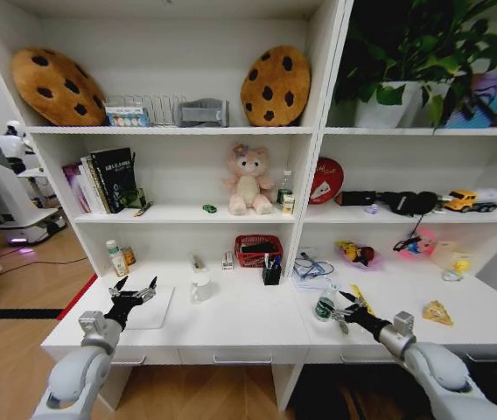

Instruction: Organize the objects on the table.

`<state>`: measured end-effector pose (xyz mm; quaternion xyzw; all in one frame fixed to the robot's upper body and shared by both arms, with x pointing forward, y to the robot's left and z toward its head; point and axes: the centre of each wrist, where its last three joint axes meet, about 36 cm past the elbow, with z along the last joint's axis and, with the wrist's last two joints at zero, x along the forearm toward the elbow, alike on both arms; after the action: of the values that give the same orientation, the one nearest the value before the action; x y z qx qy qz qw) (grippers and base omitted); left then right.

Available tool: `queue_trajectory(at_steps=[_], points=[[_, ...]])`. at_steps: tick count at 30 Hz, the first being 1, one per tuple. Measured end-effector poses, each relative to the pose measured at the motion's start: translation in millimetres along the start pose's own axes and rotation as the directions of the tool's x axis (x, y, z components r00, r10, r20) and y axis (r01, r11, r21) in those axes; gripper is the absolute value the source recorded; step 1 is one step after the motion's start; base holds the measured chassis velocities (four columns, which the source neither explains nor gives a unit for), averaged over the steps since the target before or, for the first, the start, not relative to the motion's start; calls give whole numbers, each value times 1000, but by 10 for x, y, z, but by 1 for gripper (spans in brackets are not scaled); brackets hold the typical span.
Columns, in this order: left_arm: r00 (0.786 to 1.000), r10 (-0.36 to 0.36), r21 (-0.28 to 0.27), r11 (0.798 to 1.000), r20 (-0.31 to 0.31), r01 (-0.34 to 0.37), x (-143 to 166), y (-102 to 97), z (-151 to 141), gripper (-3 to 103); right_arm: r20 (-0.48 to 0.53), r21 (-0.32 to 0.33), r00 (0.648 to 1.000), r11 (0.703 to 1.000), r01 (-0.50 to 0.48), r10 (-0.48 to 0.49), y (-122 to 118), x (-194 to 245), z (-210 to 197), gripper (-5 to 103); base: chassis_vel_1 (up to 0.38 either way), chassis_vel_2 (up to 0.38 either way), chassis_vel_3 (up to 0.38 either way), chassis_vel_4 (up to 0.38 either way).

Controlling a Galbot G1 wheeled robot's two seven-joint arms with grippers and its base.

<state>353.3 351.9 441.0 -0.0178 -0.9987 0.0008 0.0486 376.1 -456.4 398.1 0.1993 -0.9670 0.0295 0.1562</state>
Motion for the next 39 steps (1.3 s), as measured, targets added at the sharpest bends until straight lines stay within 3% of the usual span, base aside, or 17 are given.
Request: queue_trajectory(at_steps=[24,28,30,34,35,36,39], points=[[1000,0,0,1000,0,0,0,0,0,100,-44,-54,998,997,-49,47,134,-357,204,101,0,0,0,0],[1000,0,0,1000,0,0,0,0,0,100,-46,-59,996,995,-83,80,92,-405,210,82,0,0,0,0],[1000,0,0,1000,0,0,0,0,0,100,-46,-58,996,995,-85,83,91,-411,207,82,0,0,0,0],[1000,0,0,1000,0,0,0,0,0,100,-45,-58,995,994,-89,87,92,-419,202,71,0,0,0,0],[1000,0,0,1000,0,0,0,0,0,100,-45,-57,995,994,-92,89,95,-423,200,60,0,0,0,0],[1000,0,0,1000,0,0,0,0,0,100,-45,-57,995,994,-92,89,95,-423,200,60,0,0,0,0],[1000,0,0,1000,0,0,0,0,0,100,-23,-39,996,996,-85,84,194,-431,158,44,0,0,0,0]])
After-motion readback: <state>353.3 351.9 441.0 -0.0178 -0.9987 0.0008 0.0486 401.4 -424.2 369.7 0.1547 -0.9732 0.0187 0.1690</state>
